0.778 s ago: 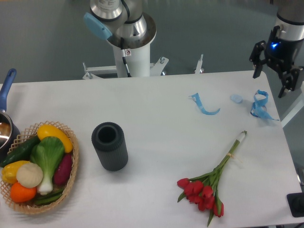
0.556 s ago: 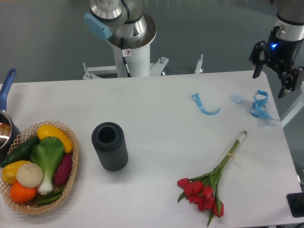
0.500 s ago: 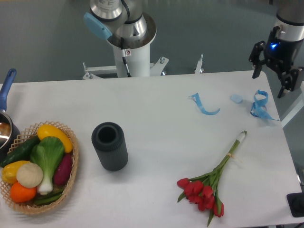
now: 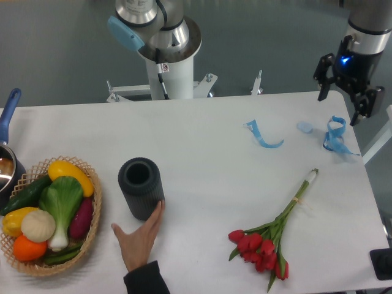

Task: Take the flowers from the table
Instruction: 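Move the open gripper down toward the tulip stems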

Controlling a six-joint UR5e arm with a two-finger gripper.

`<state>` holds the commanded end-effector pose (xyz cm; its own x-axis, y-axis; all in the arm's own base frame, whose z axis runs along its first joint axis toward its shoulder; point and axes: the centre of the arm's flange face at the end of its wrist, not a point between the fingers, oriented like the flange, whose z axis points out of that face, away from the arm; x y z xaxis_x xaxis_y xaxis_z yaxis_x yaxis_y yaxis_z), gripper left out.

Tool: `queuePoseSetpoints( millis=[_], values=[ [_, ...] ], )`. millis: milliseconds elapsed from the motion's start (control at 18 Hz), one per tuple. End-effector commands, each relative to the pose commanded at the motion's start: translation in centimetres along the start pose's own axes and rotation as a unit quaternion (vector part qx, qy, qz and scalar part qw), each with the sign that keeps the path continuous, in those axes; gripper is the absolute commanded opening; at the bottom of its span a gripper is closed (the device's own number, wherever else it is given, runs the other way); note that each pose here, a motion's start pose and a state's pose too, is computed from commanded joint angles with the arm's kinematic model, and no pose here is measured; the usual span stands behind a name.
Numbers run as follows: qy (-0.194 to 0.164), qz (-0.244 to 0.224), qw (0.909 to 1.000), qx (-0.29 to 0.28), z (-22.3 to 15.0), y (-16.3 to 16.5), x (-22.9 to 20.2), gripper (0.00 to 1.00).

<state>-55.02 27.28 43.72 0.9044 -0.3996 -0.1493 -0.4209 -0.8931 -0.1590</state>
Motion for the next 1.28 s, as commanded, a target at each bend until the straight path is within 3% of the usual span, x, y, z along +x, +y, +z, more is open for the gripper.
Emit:
queuePoseSetpoints(
  millis=[167, 444, 722, 1000, 1278],
  values=[
    [0.013, -0.01, 0.9998, 0.005, 2.0, -2.4, 0.3, 1.0],
    [0.046, -0.071, 0.9964, 0.008, 8.8, -5.5, -1.0, 1.0],
    [0.026, -0.103, 0.9942, 0.02, 13.6, -7.0, -2.9, 1.0],
    [0.018, -0.096, 0.995, 0.02, 17.1, -7.2, -4.1, 1.0],
    [0.039, -0.112, 0.9928, 0.019, 21.1, -8.2, -3.9, 1.0]
  ],
)
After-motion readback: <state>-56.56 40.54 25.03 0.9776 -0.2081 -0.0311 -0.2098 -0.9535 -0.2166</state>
